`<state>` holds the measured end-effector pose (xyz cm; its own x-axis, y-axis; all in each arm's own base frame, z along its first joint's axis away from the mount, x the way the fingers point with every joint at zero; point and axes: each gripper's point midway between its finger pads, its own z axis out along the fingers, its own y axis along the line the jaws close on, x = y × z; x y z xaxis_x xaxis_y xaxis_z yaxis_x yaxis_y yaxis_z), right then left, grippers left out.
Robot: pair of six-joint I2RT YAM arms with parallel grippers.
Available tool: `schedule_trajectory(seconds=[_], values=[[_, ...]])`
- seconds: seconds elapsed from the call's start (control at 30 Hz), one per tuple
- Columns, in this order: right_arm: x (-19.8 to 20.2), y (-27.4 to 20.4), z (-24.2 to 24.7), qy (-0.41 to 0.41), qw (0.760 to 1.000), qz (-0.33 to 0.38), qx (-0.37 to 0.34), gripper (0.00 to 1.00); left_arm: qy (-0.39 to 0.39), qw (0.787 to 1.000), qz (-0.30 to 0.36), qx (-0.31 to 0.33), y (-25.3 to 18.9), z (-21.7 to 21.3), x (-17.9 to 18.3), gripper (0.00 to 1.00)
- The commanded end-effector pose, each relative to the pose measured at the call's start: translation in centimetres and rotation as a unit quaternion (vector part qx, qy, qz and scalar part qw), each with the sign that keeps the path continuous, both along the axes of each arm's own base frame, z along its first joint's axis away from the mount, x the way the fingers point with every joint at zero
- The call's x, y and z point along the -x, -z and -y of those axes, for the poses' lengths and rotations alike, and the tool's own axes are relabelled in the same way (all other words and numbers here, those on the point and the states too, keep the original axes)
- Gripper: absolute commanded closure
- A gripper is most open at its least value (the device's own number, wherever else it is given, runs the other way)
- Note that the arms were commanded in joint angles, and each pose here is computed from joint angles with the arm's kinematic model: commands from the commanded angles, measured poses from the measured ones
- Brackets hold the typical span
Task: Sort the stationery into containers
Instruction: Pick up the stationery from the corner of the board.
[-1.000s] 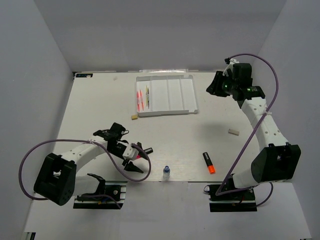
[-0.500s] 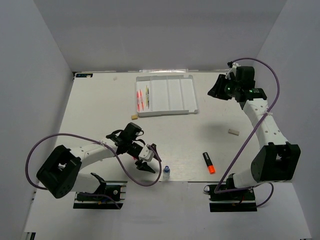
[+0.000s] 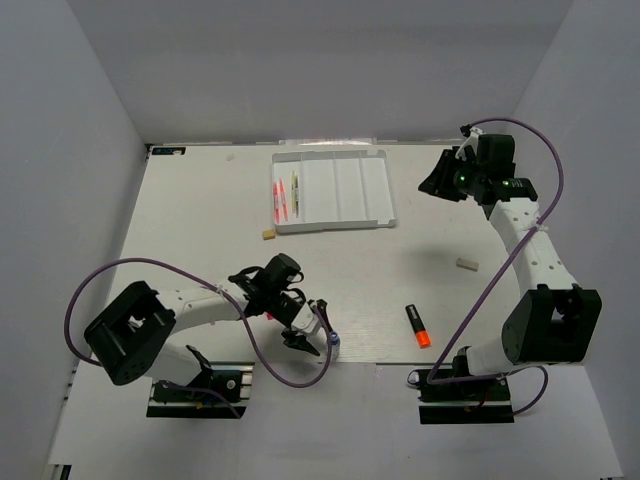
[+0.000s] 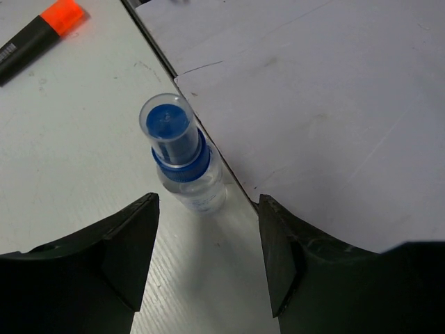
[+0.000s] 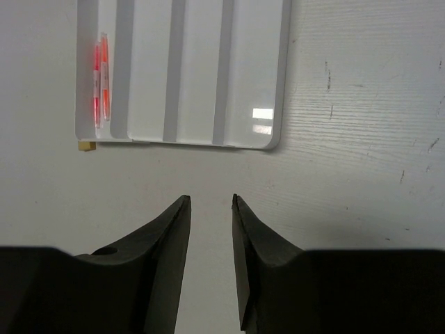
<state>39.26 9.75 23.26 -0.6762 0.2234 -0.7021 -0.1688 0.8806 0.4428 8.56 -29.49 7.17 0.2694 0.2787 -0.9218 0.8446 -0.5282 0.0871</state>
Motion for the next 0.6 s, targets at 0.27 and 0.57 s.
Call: schedule_trajectory(seconds=[0.27,0.57], values=[[0.1,-0.9,-0.1,-0.008,1.0,0.022,-0.011,0.65,0.029,0.999,0.024,0.007,0.0,1.6,0.6,0.31],[0.4,-0.4,0.2,-0.005,1.0,0.017,-0.009,0.65,0.027,0.999,0.023,0.006,0.2,2.2,0.4,0.33]])
